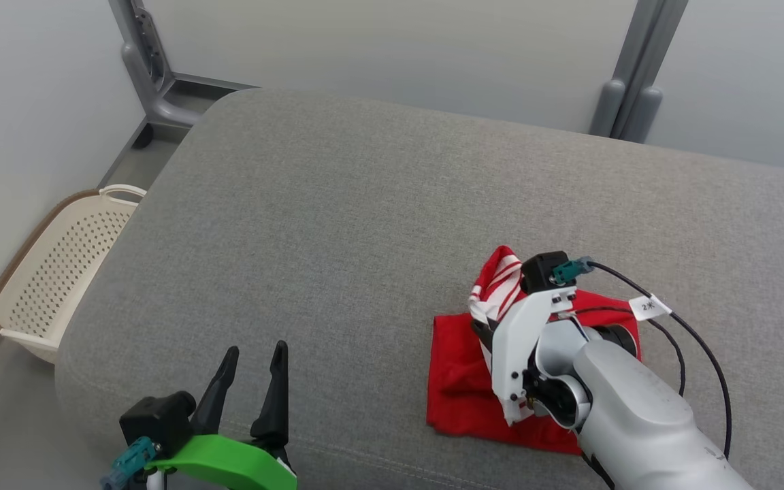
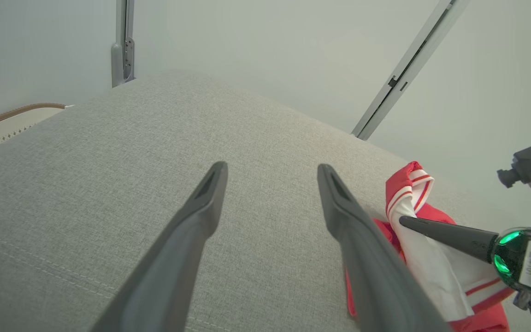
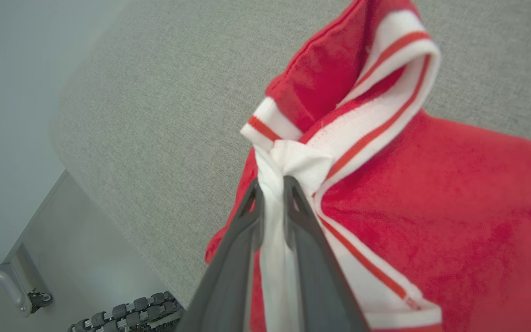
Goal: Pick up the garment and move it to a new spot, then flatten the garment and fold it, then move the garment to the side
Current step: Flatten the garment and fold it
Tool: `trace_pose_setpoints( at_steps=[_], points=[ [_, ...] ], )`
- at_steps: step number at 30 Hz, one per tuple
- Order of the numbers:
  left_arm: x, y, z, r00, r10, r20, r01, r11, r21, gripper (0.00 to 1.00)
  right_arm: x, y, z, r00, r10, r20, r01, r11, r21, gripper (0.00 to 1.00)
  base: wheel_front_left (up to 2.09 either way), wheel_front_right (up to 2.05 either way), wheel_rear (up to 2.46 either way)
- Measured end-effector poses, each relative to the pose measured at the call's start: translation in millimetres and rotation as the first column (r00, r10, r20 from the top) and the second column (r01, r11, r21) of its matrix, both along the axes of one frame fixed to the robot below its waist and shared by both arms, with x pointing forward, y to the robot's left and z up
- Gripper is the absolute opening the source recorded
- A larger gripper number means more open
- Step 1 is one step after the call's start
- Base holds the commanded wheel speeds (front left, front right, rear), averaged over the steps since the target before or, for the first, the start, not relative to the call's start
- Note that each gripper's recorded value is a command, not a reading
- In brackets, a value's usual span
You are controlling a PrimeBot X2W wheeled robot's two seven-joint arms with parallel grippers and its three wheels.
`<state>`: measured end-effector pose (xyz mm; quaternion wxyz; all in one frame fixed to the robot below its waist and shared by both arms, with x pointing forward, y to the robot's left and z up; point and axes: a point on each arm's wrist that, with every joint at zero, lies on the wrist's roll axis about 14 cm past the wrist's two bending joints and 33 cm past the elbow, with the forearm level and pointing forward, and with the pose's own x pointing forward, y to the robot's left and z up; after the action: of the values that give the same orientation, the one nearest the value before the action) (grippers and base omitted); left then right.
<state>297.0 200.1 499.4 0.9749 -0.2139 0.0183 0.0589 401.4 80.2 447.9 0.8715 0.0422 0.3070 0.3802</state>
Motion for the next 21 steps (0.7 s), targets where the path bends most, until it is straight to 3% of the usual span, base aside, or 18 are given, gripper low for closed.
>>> trace_pose_setpoints(
  at_steps=[8, 12, 17, 21],
  points=[
    [7, -8, 3, 1.0, -0.027, 0.014, 0.027, 1.0, 0.001, 1.0, 14, 3, 42, 0.995, 0.0, 0.101, -0.004, 0.999, 0.045, 1.0, 0.0, 0.0, 0.0],
    [12, -16, 7, 0.998, -0.053, 0.026, 0.053, 0.999, 0.003, 1.0, 26, -6, 73, 0.985, -0.049, 0.167, 0.032, 0.995, 0.098, 1.0, 0.0, 0.0, 0.0],
    [15, -22, 9, 0.996, -0.078, 0.032, 0.078, 0.997, 0.007, 1.0, 54, -52, 100, 0.951, -0.18, 0.25, 0.148, 0.979, 0.141, 1.0, 0.0, 0.0, 0.0],
    [16, -26, 9, 0.995, -0.092, 0.03, 0.092, 0.996, 0.008, 1.0, 61, -98, 92, 0.93, -0.275, 0.245, 0.246, 0.959, 0.14, 1.0, 0.0, 0.0, 0.0]
  ],
)
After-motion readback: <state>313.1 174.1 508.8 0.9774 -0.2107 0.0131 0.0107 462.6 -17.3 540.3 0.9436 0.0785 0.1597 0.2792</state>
